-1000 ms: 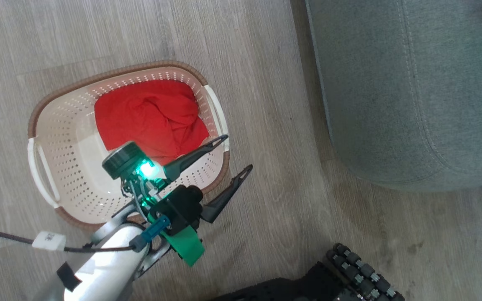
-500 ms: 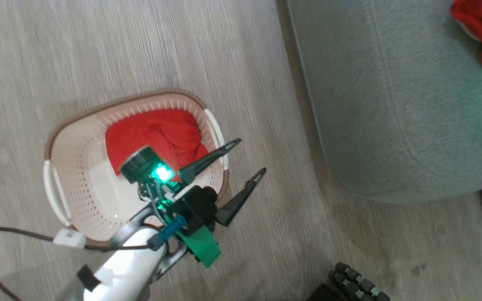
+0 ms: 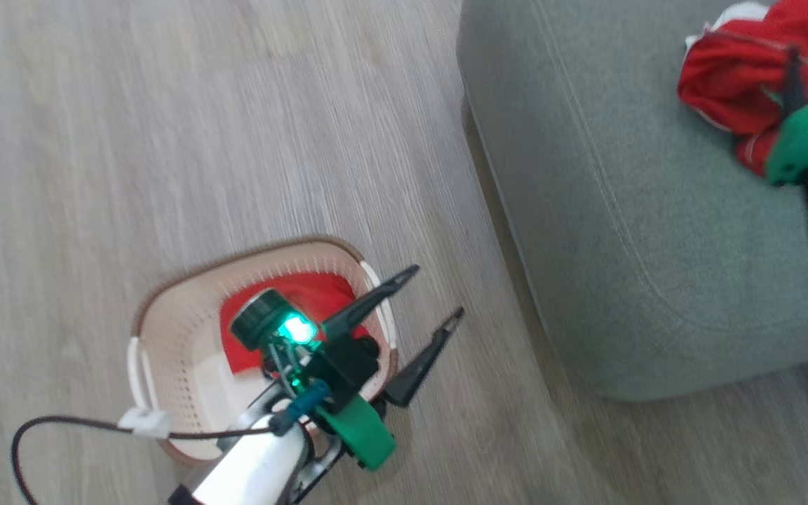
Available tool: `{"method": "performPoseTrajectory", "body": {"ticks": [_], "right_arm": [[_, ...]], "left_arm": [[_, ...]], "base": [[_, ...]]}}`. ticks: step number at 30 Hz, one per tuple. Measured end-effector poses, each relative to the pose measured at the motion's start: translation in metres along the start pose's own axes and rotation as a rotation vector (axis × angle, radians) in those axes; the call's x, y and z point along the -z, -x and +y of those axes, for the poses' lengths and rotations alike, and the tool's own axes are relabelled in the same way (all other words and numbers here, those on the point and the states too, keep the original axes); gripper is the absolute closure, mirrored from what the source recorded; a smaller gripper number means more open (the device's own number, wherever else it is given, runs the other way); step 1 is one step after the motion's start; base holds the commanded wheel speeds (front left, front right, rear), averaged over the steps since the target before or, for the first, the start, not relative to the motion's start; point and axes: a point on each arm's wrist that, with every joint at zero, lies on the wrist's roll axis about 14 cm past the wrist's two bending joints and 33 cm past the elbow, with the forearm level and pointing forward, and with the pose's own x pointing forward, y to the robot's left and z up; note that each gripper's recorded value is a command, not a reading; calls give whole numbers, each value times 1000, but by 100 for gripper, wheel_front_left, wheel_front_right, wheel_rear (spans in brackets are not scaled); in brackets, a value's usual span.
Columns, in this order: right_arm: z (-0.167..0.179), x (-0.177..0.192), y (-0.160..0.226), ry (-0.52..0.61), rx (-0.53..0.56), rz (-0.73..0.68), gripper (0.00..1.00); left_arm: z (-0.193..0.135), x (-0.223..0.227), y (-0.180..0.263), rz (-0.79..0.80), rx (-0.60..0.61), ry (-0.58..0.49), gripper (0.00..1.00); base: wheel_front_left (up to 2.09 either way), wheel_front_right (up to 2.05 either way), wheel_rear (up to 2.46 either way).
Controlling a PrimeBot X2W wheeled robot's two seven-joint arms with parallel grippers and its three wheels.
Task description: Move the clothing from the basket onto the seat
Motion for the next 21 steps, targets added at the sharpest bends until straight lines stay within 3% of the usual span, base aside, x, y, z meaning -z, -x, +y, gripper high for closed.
{"method": "performPoseTrajectory", "body": {"ticks": [3, 9, 15, 21], "right_arm": [[22, -22, 13, -25, -65, -105, 0], [44, -32, 52, -131, -179, -232, 0], [83, -76, 85, -246, -326, -398, 0], [115, -93, 118, -352, -425, -474, 0]], "left_arm": [[12, -13, 7, -21, -83, -13, 0], [37, -28, 35, -34, -243, -28, 0], [64, -46, 67, -61, -412, -63, 0], [91, -59, 109, -87, -607, -72, 0]], "base": [[0, 0, 0], [0, 0, 0], [0, 0, 0], [0, 0, 0]]}}
